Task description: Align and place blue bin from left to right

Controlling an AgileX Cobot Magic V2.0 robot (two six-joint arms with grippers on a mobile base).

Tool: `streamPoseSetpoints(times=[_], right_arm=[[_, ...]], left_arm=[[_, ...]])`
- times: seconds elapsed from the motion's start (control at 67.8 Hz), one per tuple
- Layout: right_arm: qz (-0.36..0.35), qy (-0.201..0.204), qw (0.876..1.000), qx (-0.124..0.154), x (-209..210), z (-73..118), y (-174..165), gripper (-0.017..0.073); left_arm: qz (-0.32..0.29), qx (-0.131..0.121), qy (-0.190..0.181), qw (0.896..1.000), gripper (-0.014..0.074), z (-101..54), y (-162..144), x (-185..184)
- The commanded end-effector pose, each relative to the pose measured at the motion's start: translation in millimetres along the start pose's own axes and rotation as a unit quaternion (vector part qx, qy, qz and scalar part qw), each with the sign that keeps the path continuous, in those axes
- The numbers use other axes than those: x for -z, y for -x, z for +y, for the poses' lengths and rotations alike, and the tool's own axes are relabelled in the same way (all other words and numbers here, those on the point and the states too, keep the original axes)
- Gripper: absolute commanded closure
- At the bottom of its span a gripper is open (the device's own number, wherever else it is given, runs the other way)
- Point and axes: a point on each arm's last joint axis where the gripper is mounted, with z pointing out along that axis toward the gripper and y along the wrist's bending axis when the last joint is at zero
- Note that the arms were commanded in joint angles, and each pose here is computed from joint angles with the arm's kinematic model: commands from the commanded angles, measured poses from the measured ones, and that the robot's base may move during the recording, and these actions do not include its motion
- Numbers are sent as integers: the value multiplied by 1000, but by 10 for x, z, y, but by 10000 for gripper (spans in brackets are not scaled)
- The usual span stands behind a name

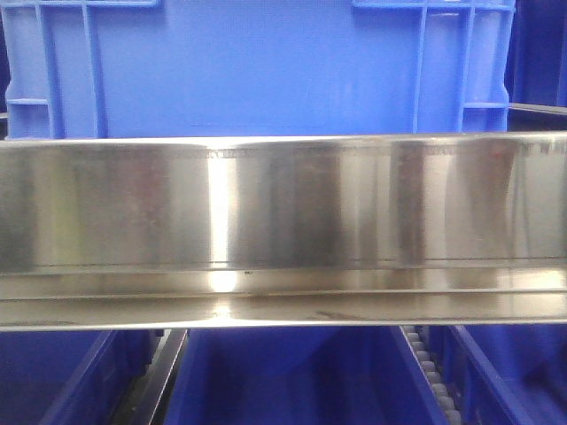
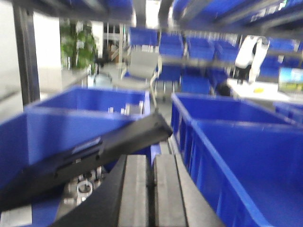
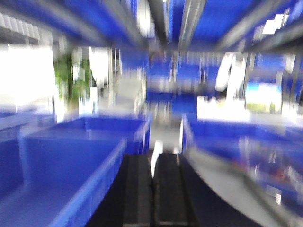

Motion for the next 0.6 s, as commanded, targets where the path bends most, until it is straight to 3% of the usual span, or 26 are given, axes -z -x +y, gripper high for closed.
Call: streamPoseSetpoints(times=[0.0,0.265,0.457,0.59], right_arm=[[41,2,999,3,-177,-2,27,725],[50,-1,999,1,-451,-18,3,725],[42,6,999,-23,-454,-4,13,725],[77,10,997,-29,-584,2,-11,725]], left_arm=[[17,-1,3,1000,704,1,43,-147],[23,2,2,1000,704,-3,22,-411],[33,5,1,999,704,-4,1,-542],[61,8,-23,998,704,-73,19,-716]])
